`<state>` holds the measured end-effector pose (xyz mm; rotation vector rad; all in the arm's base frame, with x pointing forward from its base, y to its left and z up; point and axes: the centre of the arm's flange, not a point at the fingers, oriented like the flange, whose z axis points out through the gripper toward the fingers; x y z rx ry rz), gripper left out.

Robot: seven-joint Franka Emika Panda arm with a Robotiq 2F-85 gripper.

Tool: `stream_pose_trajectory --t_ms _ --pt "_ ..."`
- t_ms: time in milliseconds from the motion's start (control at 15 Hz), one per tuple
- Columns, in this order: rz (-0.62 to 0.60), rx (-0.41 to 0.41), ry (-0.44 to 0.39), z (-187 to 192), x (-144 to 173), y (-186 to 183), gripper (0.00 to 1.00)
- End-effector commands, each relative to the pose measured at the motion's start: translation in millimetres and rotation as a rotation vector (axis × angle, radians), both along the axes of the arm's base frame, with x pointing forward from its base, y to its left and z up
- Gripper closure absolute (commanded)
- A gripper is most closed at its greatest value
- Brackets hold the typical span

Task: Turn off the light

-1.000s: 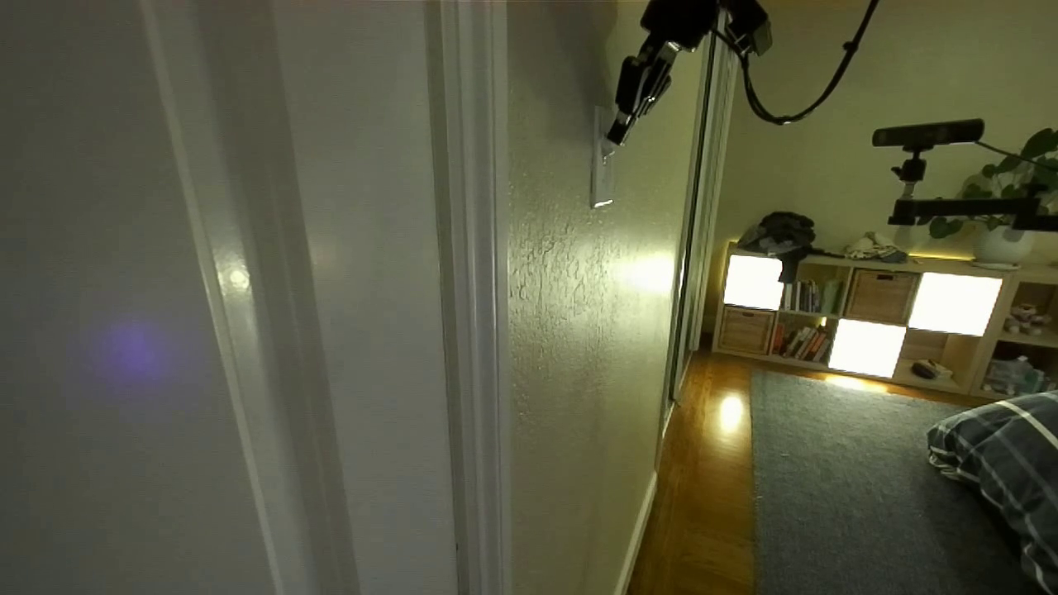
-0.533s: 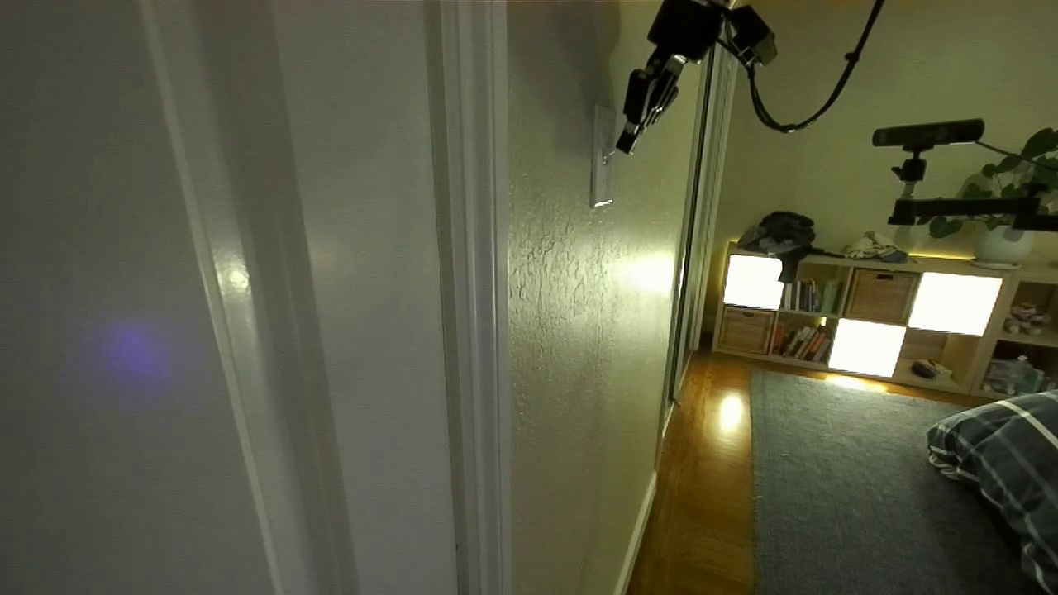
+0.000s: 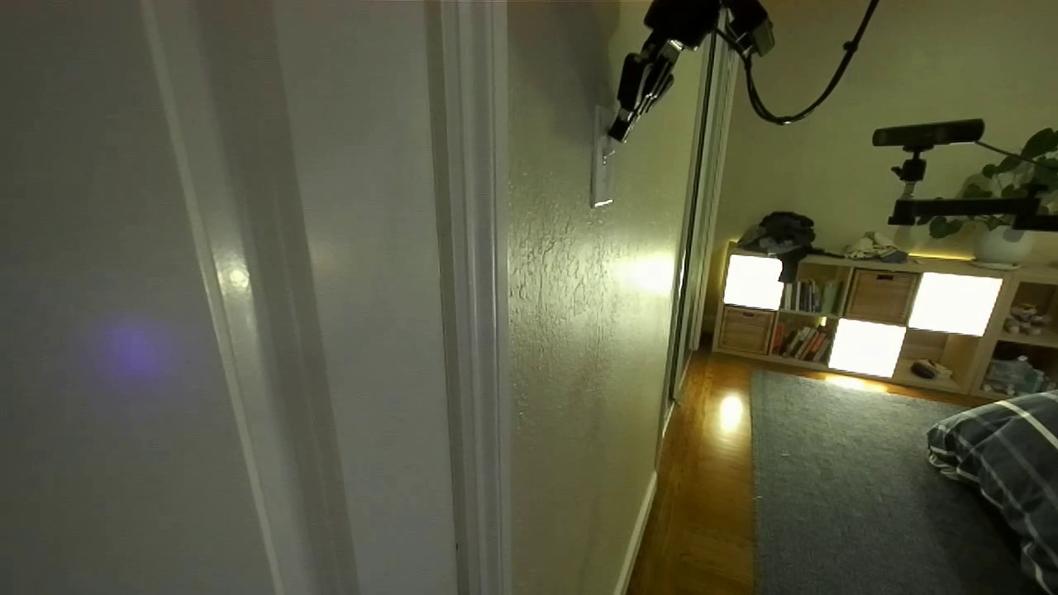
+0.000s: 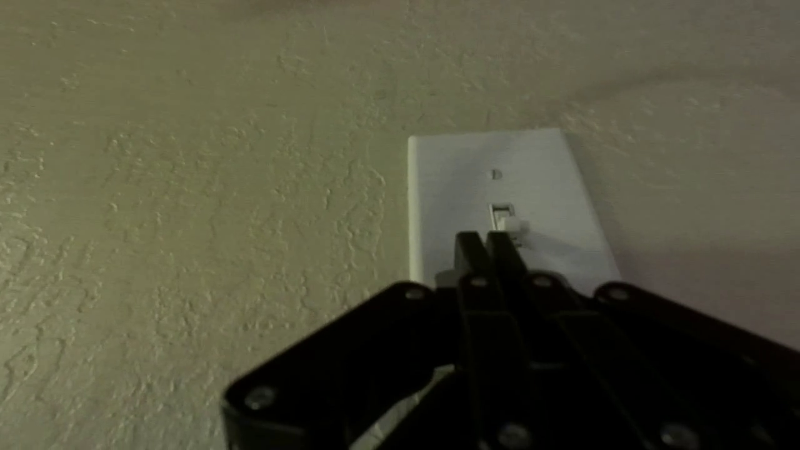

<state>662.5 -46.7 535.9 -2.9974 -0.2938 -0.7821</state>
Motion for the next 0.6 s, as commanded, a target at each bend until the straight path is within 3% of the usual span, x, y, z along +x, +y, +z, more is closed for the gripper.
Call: stream_pose_trajectory --t_ms 0,533 --pt "0.011 0.024 -0.021 6 -12 2 0.93" --pt "-0.004 0.051 0.005 -4 -11 -3 0.93"
